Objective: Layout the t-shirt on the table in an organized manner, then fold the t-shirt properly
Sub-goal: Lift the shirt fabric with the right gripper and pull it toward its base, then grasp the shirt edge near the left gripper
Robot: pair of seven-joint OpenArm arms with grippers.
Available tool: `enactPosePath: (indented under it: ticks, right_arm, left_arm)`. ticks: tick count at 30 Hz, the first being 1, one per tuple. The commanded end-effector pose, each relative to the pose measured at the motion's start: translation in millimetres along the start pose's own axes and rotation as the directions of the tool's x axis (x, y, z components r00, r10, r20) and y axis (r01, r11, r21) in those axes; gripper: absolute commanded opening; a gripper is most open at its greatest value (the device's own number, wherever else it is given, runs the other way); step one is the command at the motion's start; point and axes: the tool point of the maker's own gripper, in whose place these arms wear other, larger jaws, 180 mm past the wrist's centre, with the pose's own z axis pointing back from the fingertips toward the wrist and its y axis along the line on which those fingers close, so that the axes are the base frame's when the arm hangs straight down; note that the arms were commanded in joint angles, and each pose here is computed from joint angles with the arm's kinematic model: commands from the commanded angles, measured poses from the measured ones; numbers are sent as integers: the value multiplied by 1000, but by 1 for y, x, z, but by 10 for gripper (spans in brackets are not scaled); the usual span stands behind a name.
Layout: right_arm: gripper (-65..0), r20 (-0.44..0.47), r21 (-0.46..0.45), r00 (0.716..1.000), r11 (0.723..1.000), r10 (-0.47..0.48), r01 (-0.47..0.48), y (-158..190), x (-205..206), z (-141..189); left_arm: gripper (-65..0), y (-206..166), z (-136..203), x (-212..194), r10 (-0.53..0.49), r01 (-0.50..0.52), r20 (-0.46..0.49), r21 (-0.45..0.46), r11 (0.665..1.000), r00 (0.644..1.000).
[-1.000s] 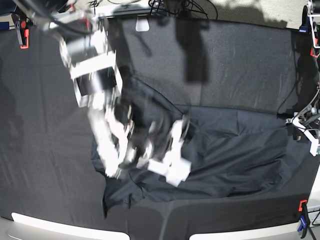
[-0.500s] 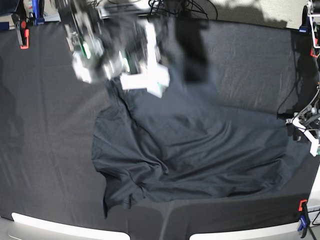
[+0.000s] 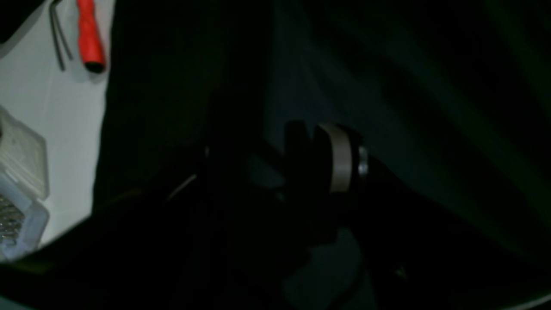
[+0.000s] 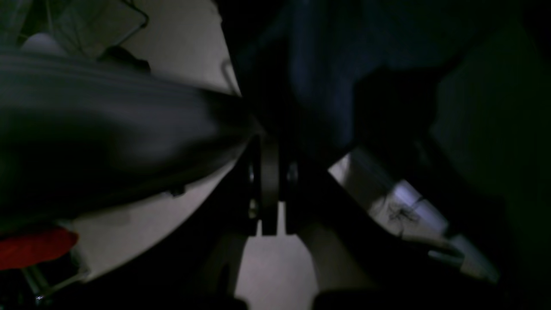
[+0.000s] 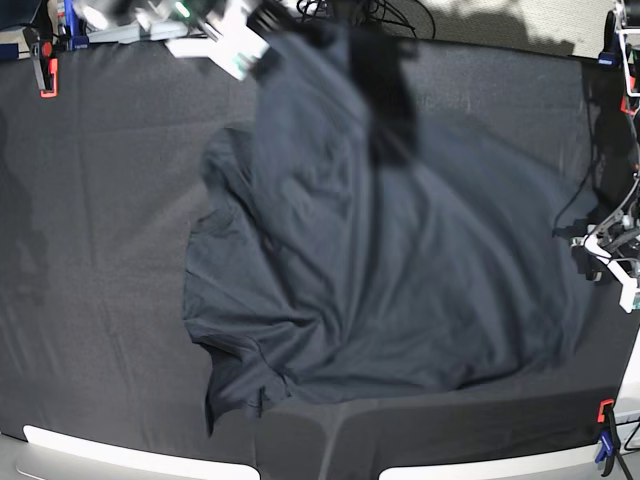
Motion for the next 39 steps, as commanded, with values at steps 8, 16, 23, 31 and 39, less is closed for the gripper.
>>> enactPosePath:
  ticks: [8,16,23,31,39]
  right_arm:
    - [-650,-75,-121,990,986,-120,111,-21,-44,34]
    - [-650,-19,-173,979,965,-205,199,-41,-47,60]
    - [-650,20,-175,976,960,-216,216,-46,-41,66]
    - [-650,20,-176,976,961,-215,216,-46,-41,66]
    - [-650,41,-189,980,961,-195,199,-54,-32,65]
  left_arm:
    - [-374,13,4,24,-12,11,61,25,1000,998]
    - [-374,26,8,27,-39,37,59,47,998,998]
    - [-374,26,17,-2,-83,79,-97,-49,996,992]
    - [-370,21,34,-85,-160,140,-252,-95,986,954]
    - [-370,65,59,-104,-41,49,-271,20,999,962]
